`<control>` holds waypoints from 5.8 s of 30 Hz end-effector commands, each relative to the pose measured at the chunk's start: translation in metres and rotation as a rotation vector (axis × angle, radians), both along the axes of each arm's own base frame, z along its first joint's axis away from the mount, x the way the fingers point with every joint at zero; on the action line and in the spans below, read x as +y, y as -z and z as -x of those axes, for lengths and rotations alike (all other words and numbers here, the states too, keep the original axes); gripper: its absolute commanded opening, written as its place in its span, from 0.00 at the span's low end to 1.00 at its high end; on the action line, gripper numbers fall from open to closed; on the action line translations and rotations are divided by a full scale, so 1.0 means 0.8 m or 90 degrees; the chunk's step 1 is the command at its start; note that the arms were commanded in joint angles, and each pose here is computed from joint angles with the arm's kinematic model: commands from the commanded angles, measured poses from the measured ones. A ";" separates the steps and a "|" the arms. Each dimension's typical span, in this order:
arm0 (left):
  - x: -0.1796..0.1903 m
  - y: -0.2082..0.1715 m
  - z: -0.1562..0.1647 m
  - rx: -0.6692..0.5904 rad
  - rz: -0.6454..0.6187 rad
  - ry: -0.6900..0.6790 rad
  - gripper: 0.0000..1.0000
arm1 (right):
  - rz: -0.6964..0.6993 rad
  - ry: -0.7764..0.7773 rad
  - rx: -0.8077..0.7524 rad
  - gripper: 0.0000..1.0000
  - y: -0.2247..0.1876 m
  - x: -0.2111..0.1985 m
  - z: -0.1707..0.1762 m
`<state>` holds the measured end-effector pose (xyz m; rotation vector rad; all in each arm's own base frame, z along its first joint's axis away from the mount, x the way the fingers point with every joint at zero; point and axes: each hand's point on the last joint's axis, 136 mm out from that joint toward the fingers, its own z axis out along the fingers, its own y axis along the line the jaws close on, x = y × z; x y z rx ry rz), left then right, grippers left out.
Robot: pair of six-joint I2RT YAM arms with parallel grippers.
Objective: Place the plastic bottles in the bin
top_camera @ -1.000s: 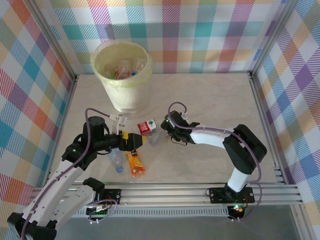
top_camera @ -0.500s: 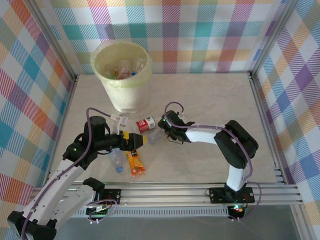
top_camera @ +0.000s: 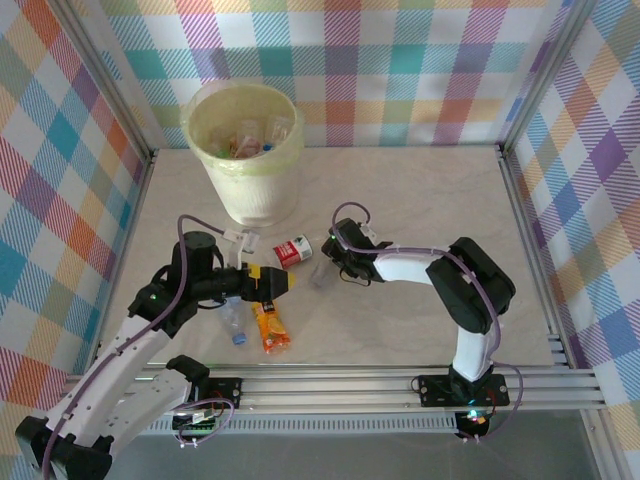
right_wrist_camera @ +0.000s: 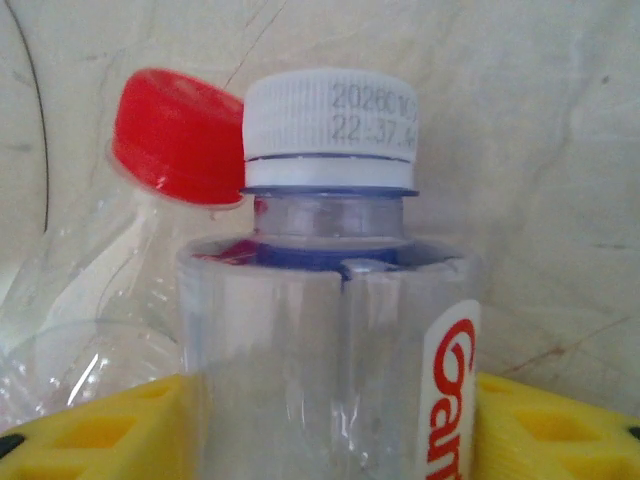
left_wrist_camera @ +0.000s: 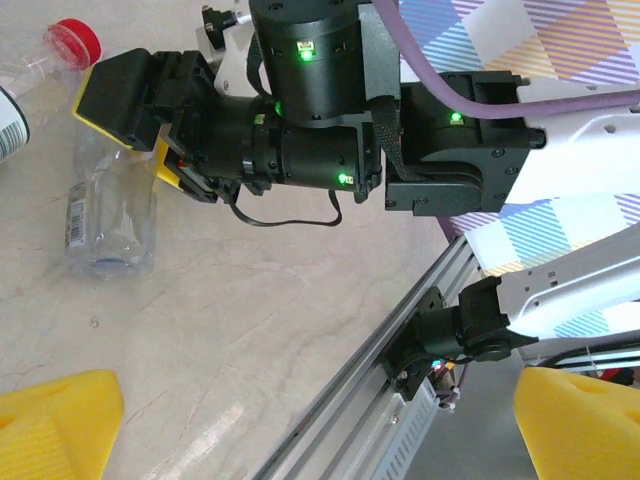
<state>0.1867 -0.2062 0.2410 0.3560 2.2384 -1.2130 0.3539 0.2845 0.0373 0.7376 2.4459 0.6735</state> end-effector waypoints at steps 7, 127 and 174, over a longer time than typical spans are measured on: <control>-0.014 0.036 0.007 0.053 -0.034 -0.006 1.00 | 0.075 -0.147 -0.090 0.51 -0.052 -0.016 0.014; 0.191 -0.120 -0.398 -0.009 -0.279 -0.469 0.62 | -0.086 -0.491 -0.356 1.00 -0.303 -0.074 0.223; 0.110 -0.067 -0.012 -0.115 0.024 -0.233 1.00 | 0.064 -0.622 -0.134 0.97 -0.095 0.134 0.263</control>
